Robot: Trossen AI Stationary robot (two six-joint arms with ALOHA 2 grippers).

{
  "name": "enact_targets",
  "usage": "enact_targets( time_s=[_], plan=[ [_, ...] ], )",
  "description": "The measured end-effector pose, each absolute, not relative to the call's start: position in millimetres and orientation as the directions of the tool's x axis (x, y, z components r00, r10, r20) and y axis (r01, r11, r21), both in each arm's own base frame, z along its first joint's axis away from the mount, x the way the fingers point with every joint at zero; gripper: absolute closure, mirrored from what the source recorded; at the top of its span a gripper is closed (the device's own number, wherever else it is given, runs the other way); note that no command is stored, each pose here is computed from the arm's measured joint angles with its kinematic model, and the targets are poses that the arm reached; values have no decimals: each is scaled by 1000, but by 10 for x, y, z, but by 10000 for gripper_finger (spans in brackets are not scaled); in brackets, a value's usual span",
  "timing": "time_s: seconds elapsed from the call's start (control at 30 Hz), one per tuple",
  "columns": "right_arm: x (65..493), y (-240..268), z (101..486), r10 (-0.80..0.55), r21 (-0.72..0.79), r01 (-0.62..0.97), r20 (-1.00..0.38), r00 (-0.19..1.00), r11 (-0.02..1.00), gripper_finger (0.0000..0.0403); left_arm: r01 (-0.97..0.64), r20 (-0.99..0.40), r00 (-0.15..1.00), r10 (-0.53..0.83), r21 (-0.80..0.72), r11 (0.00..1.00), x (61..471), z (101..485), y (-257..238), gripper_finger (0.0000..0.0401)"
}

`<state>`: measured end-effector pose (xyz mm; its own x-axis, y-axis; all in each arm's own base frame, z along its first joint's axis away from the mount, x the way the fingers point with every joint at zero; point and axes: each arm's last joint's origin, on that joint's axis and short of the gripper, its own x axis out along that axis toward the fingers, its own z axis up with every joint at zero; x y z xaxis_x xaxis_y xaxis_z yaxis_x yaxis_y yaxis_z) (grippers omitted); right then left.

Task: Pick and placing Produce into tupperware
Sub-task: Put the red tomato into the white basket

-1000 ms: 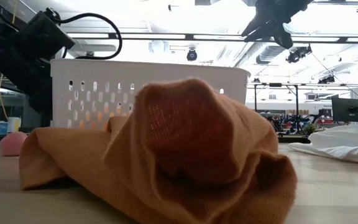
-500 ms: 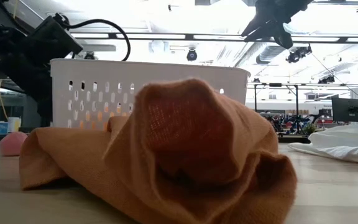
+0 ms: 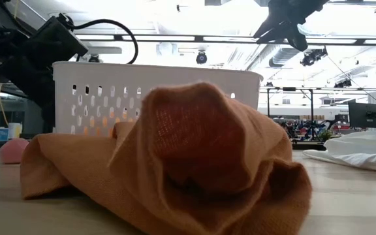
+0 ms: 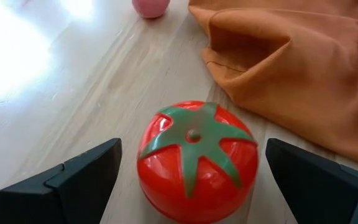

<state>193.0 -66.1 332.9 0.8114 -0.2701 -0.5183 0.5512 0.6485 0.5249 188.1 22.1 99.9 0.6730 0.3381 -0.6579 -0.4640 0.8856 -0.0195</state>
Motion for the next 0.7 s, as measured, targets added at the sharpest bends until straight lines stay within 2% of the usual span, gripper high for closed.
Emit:
enact_targets(
  time_s=[0.37,0.7],
  plan=[
    [1930,-661,3329,-270,526,552,-518,811,647,340,-472,-657,668,350,-11,882,1879,998,224,23],
    [1930,-661,3329,-270,526,552,-518,811,647,340,-472,-657,668,350,-11,882,1878,998,224,108]
  ],
)
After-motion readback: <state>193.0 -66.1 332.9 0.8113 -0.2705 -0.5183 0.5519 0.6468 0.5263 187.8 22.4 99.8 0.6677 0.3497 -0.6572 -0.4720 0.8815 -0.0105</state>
